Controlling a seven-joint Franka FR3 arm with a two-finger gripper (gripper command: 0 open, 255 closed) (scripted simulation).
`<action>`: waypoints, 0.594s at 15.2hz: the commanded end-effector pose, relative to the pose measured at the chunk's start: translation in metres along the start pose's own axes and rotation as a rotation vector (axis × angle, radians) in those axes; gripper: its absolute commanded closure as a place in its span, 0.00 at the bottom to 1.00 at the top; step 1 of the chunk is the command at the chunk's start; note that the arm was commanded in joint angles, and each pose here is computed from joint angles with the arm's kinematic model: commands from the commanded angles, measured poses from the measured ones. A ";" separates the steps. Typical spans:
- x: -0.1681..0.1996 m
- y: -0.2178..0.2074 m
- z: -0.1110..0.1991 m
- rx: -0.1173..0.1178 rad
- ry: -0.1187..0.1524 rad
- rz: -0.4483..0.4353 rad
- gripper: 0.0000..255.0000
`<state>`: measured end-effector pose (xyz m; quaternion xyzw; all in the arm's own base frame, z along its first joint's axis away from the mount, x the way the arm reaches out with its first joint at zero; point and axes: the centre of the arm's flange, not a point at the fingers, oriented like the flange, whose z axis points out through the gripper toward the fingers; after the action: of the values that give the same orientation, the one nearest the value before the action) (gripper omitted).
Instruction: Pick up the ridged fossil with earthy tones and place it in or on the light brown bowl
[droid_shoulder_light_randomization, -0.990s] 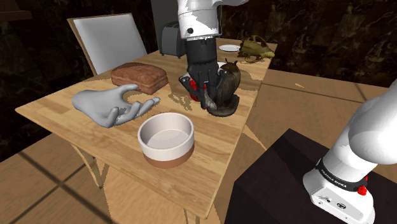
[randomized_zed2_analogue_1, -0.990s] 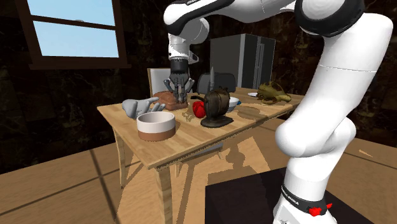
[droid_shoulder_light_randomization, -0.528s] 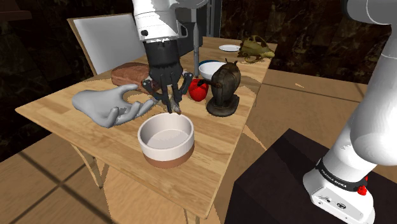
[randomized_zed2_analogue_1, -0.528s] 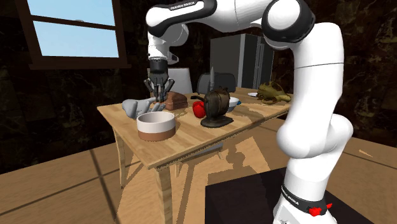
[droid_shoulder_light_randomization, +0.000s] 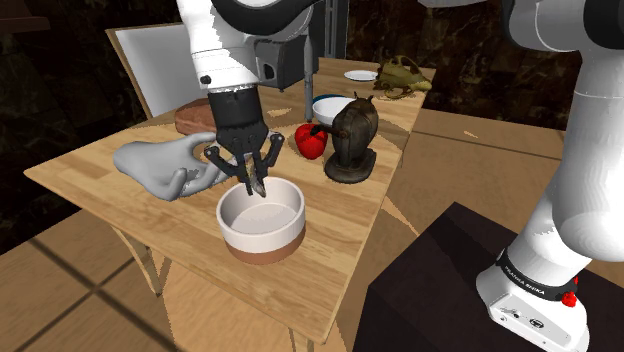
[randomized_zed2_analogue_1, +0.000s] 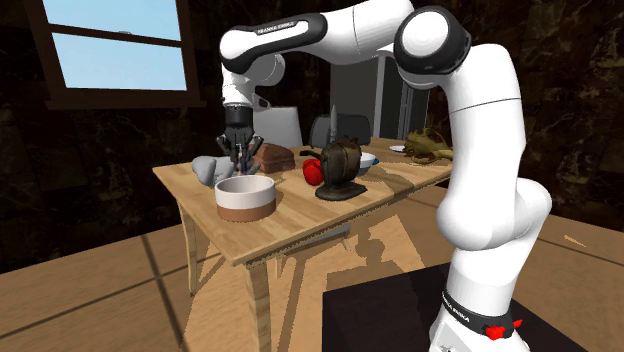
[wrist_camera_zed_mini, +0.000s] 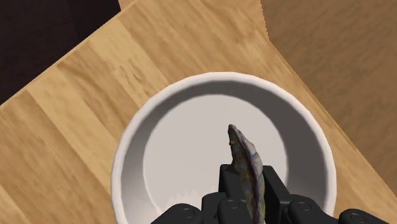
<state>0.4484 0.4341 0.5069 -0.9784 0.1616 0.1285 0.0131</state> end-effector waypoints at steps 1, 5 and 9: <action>0.002 0.000 0.010 0.000 0.000 0.000 1.00; 0.007 -0.001 0.030 0.000 0.000 0.000 1.00; 0.008 -0.001 0.033 0.000 0.000 0.000 1.00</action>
<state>0.4478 0.4344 0.4732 -0.9784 0.1616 0.1285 0.0131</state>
